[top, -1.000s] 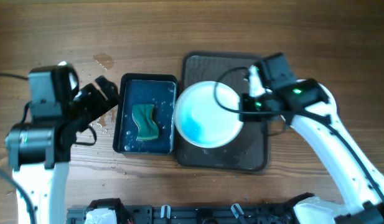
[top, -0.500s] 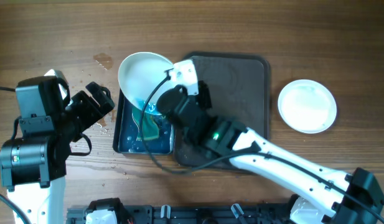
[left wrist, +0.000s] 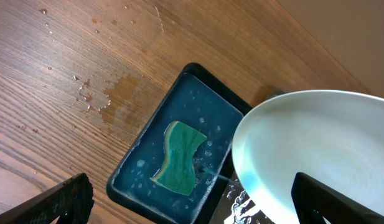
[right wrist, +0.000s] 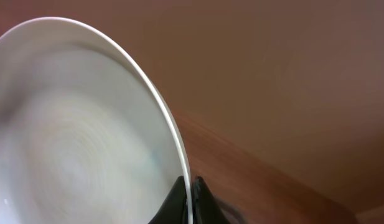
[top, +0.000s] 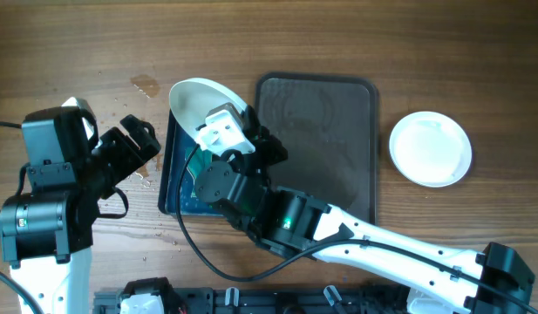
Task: Clean dirty plates on tray and stack at the side
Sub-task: 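Lift the last plate with the right gripper and tilt it over the water tray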
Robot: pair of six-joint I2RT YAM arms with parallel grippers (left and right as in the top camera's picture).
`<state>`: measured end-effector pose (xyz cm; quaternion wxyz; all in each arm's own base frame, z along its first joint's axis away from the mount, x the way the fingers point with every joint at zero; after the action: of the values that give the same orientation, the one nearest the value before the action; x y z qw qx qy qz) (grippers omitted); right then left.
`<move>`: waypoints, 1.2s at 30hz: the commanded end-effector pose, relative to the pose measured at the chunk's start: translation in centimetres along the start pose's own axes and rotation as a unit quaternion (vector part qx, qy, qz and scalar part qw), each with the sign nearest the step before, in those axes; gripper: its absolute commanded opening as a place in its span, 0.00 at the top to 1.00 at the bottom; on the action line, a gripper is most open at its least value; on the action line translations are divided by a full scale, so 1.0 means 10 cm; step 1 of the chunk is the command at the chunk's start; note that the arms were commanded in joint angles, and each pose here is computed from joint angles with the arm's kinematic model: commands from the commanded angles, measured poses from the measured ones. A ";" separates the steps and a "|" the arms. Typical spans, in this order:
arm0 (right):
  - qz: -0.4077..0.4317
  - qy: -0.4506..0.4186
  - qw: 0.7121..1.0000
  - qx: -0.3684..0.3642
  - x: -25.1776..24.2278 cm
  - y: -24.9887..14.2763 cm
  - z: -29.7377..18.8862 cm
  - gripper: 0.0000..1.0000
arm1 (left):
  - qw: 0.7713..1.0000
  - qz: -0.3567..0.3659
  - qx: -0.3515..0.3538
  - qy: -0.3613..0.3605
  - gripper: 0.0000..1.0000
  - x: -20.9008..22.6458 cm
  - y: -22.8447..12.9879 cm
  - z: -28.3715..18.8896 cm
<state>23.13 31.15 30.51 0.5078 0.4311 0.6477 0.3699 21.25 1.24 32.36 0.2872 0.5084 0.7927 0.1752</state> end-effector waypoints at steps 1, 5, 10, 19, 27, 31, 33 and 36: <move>-0.026 0.011 1.000 -0.004 0.04 0.05 0.02 0.96 | 1.000 0.003 -0.008 0.001 0.00 0.00 0.04 -0.03; -0.089 0.013 0.996 0.006 0.22 -0.08 0.08 0.95 | 1.000 0.003 -0.008 0.001 0.00 0.00 0.03 -0.03; -0.104 -0.010 0.994 0.017 0.35 -0.24 0.14 0.95 | 1.000 0.003 -0.008 0.001 0.00 0.00 0.04 -0.03; -0.145 -0.030 0.989 0.028 0.47 -0.42 0.23 0.96 | 1.000 0.003 -0.008 0.001 0.00 0.00 0.04 -0.03; 0.023 -0.037 0.998 0.040 0.39 -0.47 0.35 0.96 | 1.000 0.003 -0.008 0.001 0.00 0.00 0.04 -0.03; 0.248 0.121 0.940 0.199 0.27 -0.65 0.55 0.96 | 1.000 0.003 -0.008 0.001 0.00 0.00 0.04 -0.03; 0.330 0.217 0.888 0.235 -0.18 -0.40 0.61 0.96 | 1.000 0.003 -0.008 0.001 0.00 0.00 0.04 -0.03; 0.418 0.282 0.834 0.225 -1.14 -0.10 0.54 0.96 | 1.000 0.003 -0.008 0.001 0.00 0.00 0.04 -0.03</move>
<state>30.77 24.47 25.95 0.1447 0.6549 0.6169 0.4120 21.25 1.25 32.36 0.2873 0.5084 0.7926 0.1754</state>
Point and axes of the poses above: each gripper's point midway between its finger pads, its own z axis out along the fingers, its own x axis along the line the jaws close on, y = z × x, the point moved 7 cm from there along -z, back along the fingers, and after that the axes turned 11 degrees about z, right-handed, at the moved point
